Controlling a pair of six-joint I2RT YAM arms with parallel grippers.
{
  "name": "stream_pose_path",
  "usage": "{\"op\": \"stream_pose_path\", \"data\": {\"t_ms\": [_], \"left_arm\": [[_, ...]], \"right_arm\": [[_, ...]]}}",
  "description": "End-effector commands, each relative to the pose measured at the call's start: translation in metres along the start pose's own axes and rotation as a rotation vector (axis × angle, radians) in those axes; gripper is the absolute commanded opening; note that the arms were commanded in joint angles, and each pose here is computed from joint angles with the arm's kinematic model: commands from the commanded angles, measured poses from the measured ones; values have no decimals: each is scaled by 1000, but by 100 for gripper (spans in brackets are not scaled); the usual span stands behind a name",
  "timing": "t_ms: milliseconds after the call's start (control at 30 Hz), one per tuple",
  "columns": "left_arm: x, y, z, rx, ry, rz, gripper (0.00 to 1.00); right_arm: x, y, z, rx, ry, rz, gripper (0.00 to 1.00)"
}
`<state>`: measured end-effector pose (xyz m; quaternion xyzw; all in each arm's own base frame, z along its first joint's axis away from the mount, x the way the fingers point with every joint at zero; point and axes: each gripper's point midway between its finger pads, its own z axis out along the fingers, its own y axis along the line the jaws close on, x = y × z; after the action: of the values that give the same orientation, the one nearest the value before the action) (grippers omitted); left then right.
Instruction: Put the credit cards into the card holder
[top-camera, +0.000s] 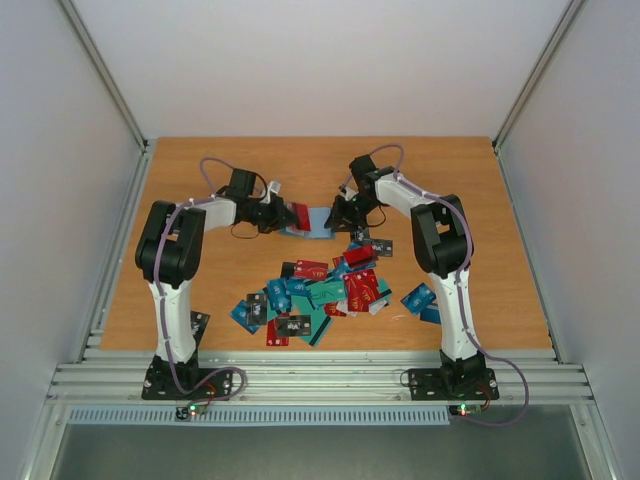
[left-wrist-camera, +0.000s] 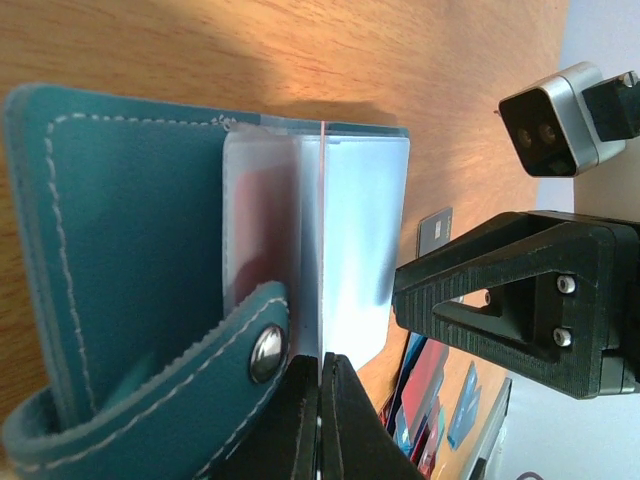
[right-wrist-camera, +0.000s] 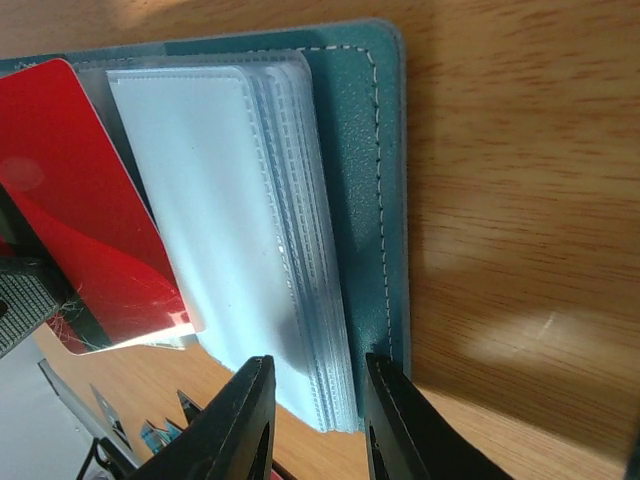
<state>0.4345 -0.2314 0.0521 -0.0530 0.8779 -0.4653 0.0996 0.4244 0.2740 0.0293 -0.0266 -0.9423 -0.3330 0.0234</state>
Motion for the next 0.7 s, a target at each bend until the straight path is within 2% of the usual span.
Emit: {"op": "stream_pose_path", "data": {"t_ms": [0,667], "left_arm": [[6,4,2,13,20,-30,0],[22,3,0,15,111,-39,0]], "right_arm": [[15,-15,15,39,49,25,26],[14,-11,14,26,46,22,26]]}}
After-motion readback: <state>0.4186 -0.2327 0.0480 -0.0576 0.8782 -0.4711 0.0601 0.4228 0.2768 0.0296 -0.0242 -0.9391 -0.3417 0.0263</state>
